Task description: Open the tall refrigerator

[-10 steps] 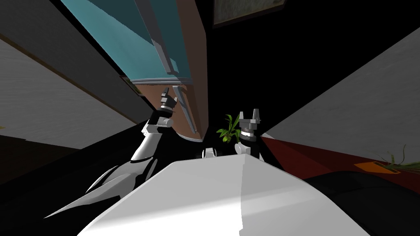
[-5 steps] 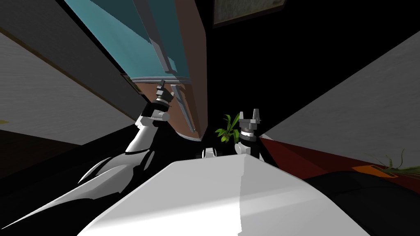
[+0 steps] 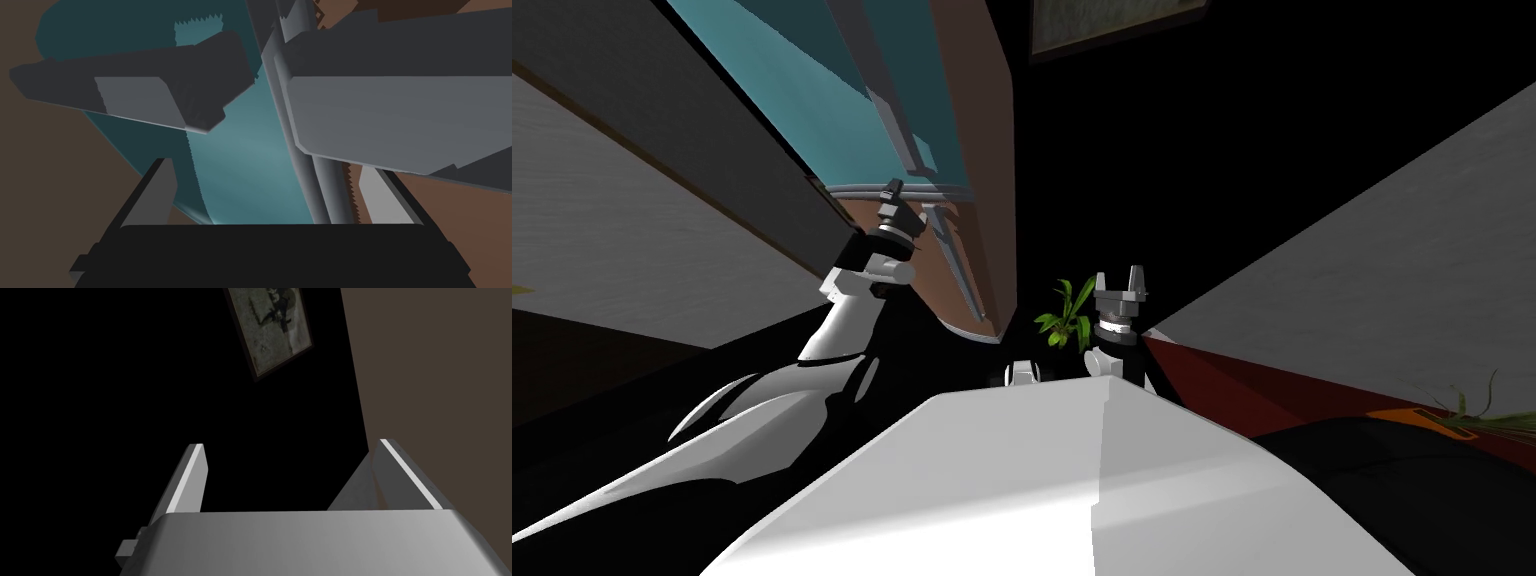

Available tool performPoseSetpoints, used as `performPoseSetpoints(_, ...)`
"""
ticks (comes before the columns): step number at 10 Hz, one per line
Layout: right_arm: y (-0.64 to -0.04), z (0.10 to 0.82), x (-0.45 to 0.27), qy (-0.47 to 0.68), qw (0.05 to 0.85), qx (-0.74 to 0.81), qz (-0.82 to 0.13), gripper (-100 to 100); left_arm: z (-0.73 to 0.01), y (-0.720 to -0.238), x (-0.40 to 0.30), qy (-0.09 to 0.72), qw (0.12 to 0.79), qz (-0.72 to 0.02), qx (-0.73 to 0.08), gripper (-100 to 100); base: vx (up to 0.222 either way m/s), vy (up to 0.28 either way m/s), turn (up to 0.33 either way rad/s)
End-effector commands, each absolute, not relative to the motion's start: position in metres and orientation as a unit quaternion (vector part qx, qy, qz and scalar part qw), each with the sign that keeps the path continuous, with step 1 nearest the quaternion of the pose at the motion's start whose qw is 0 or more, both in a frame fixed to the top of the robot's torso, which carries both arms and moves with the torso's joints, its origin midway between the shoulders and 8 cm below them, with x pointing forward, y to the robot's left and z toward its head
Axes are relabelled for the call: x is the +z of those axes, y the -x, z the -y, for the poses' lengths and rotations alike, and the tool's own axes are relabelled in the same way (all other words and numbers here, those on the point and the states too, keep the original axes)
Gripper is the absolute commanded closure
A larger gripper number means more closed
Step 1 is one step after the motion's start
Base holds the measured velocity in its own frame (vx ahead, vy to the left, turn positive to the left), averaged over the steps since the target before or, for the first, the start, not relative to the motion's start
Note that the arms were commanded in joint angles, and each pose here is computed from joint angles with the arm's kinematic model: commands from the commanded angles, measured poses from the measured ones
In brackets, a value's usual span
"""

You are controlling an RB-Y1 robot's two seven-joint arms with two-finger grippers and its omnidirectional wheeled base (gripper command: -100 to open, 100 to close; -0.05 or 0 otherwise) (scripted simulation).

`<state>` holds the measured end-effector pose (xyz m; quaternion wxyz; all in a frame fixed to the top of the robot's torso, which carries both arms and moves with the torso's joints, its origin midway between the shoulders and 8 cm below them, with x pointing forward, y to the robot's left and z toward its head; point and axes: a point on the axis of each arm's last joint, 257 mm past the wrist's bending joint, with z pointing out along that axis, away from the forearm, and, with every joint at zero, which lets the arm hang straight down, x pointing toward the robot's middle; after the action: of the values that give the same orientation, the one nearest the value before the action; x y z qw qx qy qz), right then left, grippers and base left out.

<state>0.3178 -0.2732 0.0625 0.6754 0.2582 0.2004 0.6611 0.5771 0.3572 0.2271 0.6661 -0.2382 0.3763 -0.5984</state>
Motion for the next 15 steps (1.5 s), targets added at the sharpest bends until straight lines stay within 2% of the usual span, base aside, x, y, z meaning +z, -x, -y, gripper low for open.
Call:
performPoseSetpoints(1,-0.318,0.273,0.063,-0.258,0.675,0.661,-0.2,0,-0.362,-0.577,0.234,0.237,0.668,-0.377,-0.596,-100,0.003,-0.007,0.032)
performPoseSetpoints(15,-0.318,0.273,0.063,-0.258,0.675,0.661,-0.201,0,-0.432,-0.475,0.245,0.284,0.71,-0.339,-0.549,-100,0.034,0.03,-0.13)
